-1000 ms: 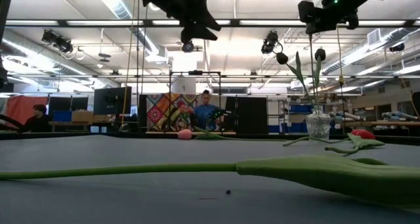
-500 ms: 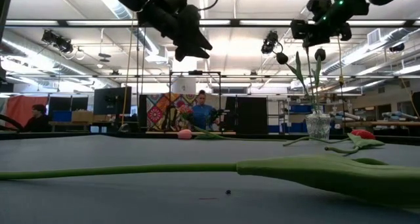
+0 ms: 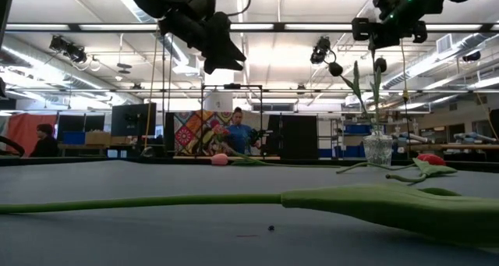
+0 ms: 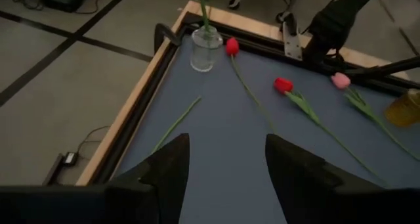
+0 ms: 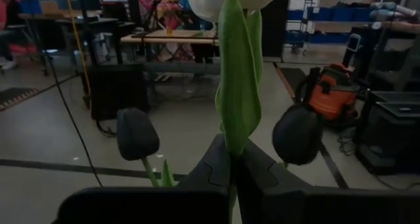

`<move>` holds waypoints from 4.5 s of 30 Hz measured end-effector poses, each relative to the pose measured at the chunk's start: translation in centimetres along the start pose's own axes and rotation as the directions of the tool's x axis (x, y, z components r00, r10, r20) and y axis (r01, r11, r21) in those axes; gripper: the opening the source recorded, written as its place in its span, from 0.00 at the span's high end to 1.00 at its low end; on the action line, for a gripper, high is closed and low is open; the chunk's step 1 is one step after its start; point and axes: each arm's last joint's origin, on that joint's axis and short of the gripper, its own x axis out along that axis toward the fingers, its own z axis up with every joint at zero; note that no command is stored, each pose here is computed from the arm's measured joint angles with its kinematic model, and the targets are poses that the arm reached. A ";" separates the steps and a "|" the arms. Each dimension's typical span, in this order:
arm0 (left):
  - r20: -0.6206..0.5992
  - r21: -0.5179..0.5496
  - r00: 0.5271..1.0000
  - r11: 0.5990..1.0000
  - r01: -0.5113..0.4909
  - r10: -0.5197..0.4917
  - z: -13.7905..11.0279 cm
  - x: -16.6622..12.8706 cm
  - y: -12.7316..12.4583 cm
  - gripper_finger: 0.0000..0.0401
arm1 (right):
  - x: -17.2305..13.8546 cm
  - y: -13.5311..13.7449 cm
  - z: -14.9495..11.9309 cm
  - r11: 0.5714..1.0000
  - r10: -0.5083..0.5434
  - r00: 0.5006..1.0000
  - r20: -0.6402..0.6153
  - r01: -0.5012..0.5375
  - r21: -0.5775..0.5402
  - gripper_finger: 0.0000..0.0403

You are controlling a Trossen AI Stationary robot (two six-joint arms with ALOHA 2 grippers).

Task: Sort flowers into vase by color
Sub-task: Put the top white flower into the transparent vase, then put the top pink flower into the transparent vase

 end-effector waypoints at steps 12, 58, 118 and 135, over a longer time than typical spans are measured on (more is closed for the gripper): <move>0.028 -0.009 0.999 1.000 -0.028 0.029 0.0 -0.8 1.6 0.49 | 0.2 0.1 -0.5 0.999 0.002 0.999 -0.035 -0.001 0.033 0.97; -0.221 0.035 0.975 0.999 -0.007 0.014 -4.5 14.5 8.4 0.56 | -2.7 1.1 0.7 0.889 0.430 0.622 -0.655 -0.165 0.427 0.53; -0.117 0.992 0.991 0.060 0.114 0.056 5.9 14.4 -15.0 0.97 | -6.1 2.5 1.3 0.648 0.741 0.265 -0.618 -0.524 0.552 0.52; 0.049 0.984 0.992 -0.178 -0.028 0.116 6.1 14.8 -22.5 0.96 | -8.9 4.0 1.1 0.447 0.802 -0.043 -0.596 -0.619 0.646 0.61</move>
